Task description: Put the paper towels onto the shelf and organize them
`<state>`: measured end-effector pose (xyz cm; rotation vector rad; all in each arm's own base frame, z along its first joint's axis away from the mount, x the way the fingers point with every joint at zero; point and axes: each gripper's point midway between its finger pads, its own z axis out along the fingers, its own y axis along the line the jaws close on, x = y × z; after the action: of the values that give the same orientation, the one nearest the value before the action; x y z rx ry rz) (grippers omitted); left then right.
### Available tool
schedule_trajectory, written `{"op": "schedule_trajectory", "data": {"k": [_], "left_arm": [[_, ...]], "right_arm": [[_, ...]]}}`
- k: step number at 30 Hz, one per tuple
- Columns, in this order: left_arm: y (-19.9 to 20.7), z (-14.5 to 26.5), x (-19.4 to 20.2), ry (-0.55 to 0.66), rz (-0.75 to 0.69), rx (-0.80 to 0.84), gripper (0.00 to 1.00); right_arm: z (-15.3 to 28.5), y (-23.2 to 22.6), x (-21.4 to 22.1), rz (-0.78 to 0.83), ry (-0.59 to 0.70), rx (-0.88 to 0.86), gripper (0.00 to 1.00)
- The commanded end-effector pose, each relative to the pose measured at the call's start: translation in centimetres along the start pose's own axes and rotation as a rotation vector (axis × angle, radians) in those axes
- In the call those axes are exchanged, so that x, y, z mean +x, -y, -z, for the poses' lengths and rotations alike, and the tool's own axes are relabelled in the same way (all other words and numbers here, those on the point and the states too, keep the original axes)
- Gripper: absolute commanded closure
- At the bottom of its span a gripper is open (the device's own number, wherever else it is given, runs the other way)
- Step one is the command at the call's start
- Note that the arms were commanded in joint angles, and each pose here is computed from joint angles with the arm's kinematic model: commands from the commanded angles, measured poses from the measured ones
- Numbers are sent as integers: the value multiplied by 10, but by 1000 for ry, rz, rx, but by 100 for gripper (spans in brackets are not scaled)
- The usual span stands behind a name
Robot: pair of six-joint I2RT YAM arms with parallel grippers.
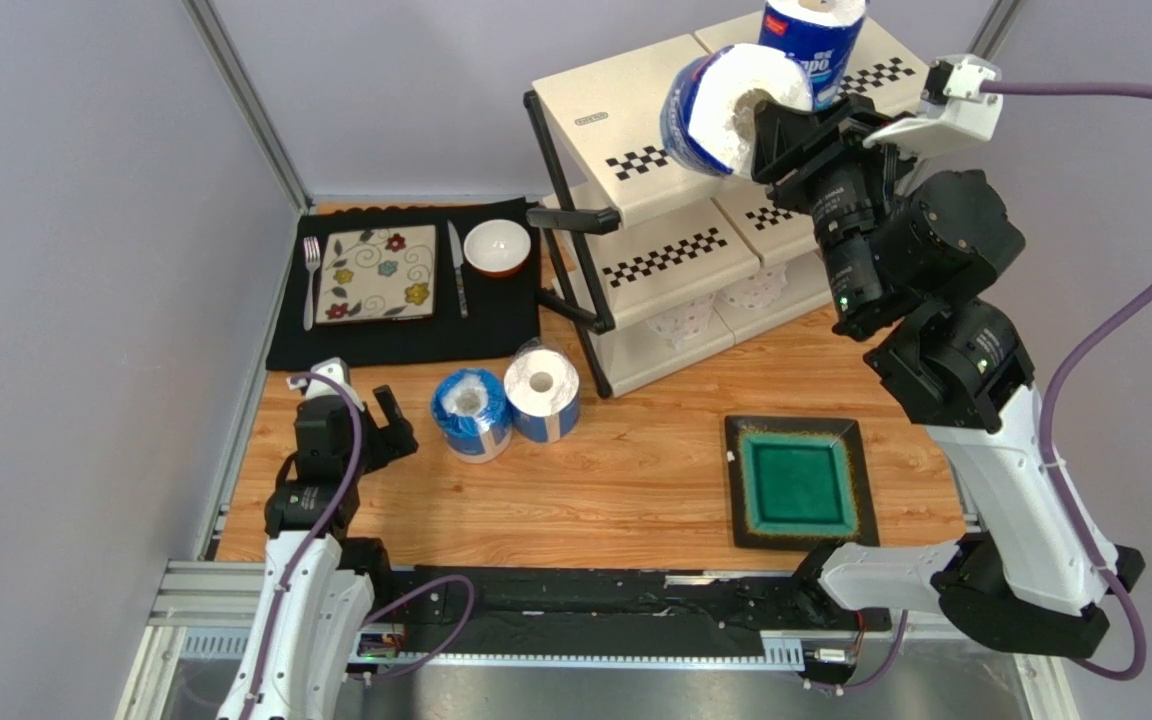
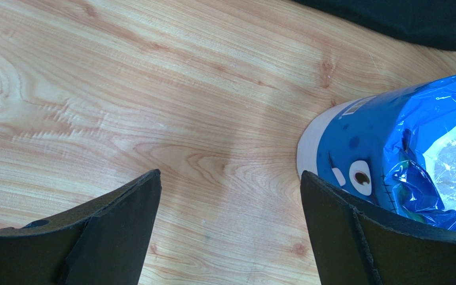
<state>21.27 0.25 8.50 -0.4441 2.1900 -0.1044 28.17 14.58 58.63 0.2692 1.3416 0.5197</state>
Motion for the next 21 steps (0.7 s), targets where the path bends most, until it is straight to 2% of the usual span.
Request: {"op": "schedule_trajectory", "data": {"k": [1, 3, 11, 21], "left_arm": [[4, 0, -6, 20, -6, 19, 4], [4, 0, -6, 19, -6, 21, 5], [5, 0, -6, 20, -6, 22, 5], [5, -1, -5, 14, -8, 26, 4]], "right_arm": [[-24, -13, -29, -8, 103, -24, 79], [-30, -12, -38, -8, 124, -21, 79], [-68, 2, -18, 47, 101, 41, 80], [-91, 26, -8, -26, 50, 50, 80]]}}
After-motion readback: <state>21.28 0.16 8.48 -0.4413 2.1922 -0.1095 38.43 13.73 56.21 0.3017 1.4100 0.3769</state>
